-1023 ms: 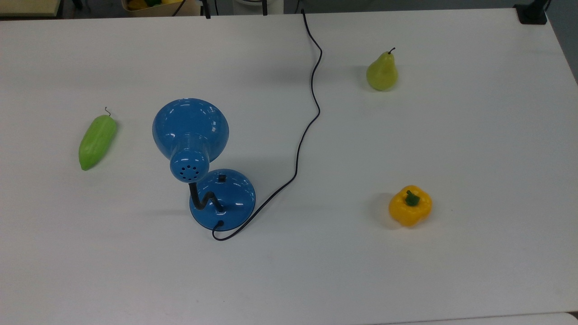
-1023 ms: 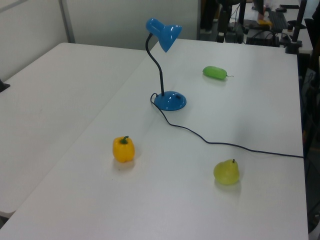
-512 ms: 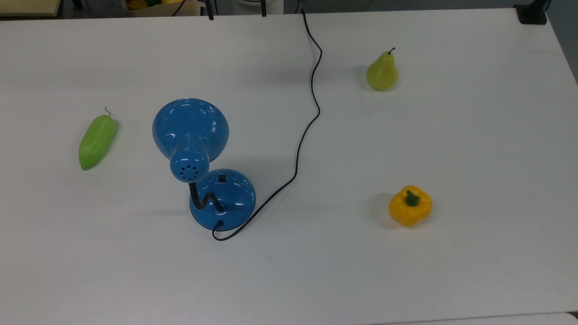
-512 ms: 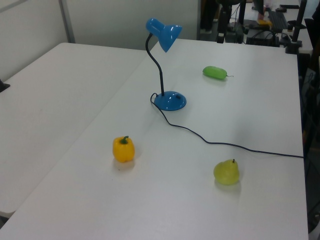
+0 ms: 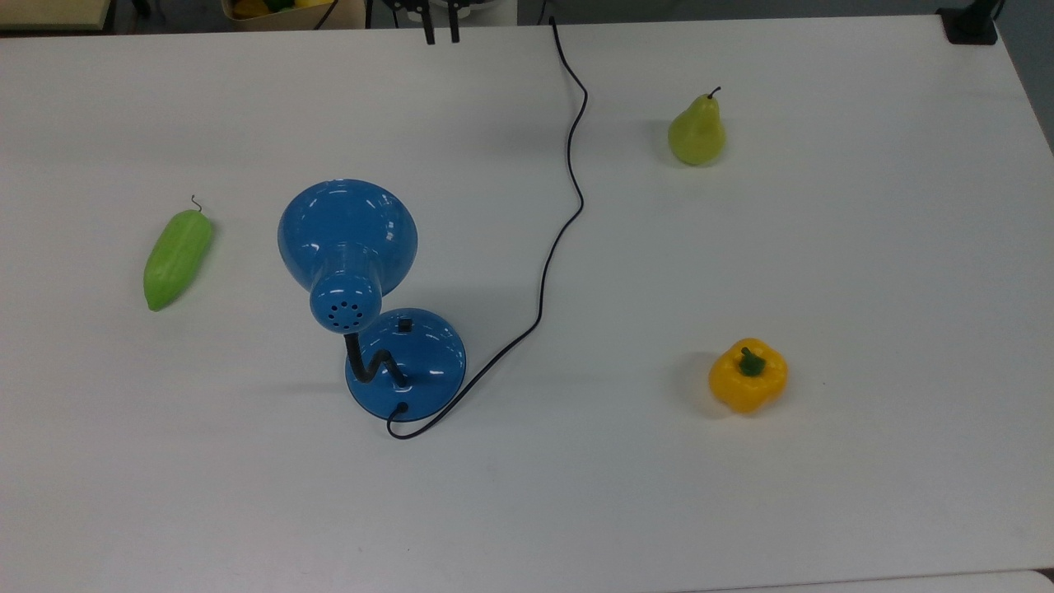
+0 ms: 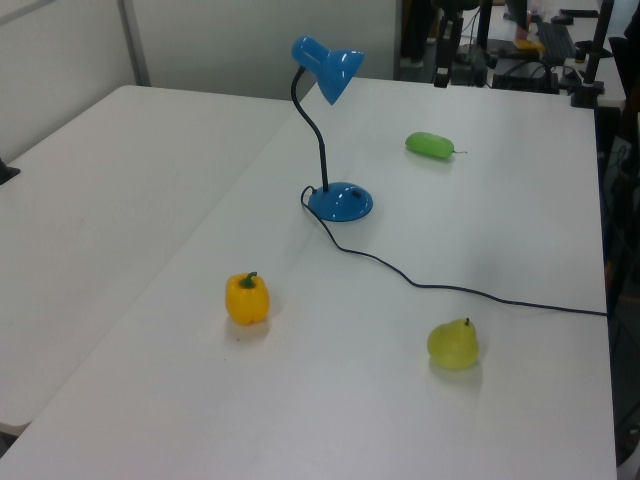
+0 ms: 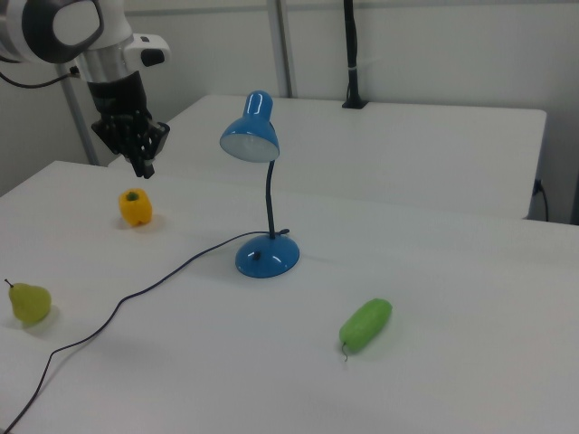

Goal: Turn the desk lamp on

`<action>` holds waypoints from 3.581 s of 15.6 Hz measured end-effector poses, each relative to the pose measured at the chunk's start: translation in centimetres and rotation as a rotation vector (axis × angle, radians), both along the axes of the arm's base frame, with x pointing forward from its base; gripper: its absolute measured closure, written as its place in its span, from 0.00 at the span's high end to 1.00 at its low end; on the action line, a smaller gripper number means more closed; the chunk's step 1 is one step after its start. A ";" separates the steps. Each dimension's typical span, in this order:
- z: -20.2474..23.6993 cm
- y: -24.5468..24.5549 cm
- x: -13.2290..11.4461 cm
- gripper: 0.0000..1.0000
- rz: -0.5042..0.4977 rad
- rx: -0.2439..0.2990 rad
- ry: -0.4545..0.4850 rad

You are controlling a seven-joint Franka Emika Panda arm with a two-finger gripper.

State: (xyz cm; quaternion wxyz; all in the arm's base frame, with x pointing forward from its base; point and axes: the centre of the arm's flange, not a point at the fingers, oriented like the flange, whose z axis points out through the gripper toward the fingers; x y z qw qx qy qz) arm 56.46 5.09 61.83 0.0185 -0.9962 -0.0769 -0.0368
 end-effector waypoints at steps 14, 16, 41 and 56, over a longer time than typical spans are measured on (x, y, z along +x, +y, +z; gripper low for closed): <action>-1.2 0.5 0.1 0.01 -0.003 0.048 0.025; -2.1 0.5 0.1 0.01 -0.004 0.047 0.036; -22.5 -1.2 2.4 0.01 -0.081 0.020 -0.210; -27.1 -3.1 6.7 0.01 -0.170 0.040 -0.471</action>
